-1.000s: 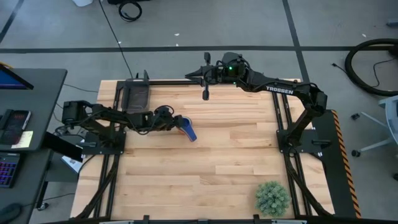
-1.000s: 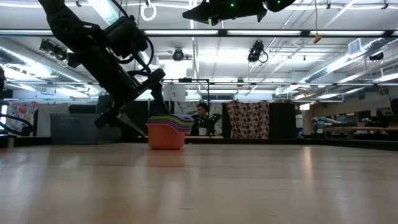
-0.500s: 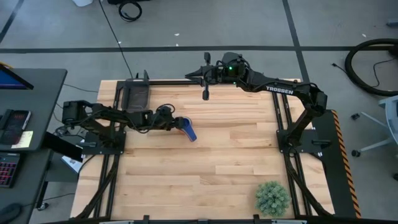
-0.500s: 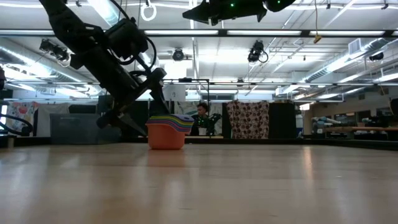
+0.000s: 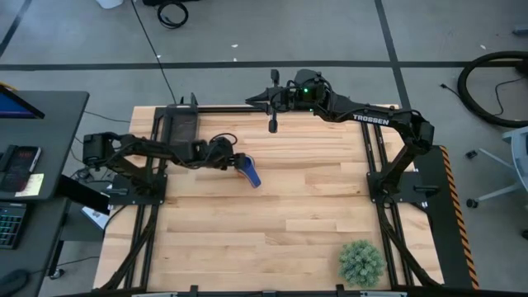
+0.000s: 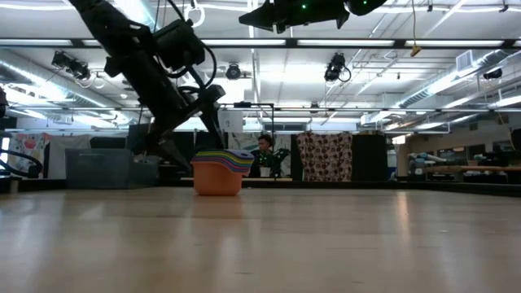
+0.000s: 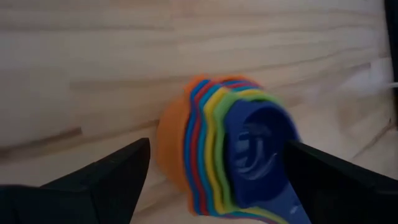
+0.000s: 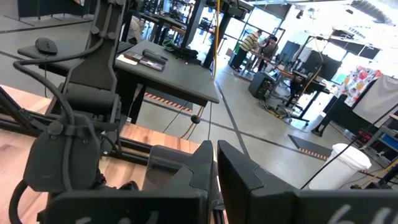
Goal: Nest measuring cups in basket
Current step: Put the stack of measuring cups into the black bin
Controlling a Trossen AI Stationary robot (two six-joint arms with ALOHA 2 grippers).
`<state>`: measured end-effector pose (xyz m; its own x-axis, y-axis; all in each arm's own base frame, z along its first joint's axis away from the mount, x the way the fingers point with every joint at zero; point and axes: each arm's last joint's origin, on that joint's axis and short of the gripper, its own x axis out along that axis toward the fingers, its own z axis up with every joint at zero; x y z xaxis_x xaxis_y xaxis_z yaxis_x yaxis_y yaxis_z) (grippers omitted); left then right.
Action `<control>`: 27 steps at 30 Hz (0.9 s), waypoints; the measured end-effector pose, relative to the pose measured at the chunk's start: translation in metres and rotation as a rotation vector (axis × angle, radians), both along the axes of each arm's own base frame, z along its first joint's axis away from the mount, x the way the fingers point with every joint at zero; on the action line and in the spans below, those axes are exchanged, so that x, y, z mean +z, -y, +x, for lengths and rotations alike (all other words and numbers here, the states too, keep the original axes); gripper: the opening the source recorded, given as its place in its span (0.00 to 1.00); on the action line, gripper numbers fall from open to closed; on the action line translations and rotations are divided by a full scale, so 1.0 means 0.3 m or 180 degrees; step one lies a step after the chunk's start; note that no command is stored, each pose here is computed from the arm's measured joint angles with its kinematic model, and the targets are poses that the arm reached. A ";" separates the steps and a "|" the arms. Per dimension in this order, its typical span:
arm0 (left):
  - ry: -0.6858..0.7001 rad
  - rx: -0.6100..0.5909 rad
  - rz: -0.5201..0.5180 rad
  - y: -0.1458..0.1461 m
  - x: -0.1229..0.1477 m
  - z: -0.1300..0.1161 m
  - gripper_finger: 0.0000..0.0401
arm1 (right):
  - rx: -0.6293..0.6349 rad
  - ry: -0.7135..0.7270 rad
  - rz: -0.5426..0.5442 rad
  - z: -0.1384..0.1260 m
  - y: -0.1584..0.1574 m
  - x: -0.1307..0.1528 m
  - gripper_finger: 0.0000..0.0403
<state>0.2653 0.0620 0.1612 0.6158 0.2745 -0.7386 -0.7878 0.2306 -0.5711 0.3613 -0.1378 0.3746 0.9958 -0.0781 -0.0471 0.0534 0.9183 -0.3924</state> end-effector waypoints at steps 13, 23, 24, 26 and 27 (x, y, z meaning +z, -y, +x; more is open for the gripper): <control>-0.0059 -0.0042 -0.0009 -0.012 0.004 -0.002 0.91 | 0.0000 0.0000 -0.0001 0.000 0.000 0.000 0.07; -0.0268 -0.0232 0.0083 -0.016 0.049 0.017 0.91 | 0.0001 0.0000 -0.0001 0.000 0.000 0.000 0.07; -0.0283 -0.0242 0.0098 -0.018 0.049 0.016 0.91 | 0.0001 -0.0001 0.0000 0.000 0.000 0.000 0.07; -0.0303 -0.0253 0.0101 -0.018 0.048 0.015 0.91 | 0.0000 0.0000 -0.0001 0.000 0.000 0.000 0.07; -0.0316 -0.0257 0.0093 -0.018 0.047 0.013 0.91 | 0.0001 -0.0001 -0.0001 0.000 0.000 0.000 0.07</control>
<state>0.2694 0.0673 0.1754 0.5610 0.2492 -0.7894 -0.8183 0.3109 -0.4834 0.3613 -0.1377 0.3746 0.9958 -0.0778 -0.0472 0.0532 0.9182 -0.3925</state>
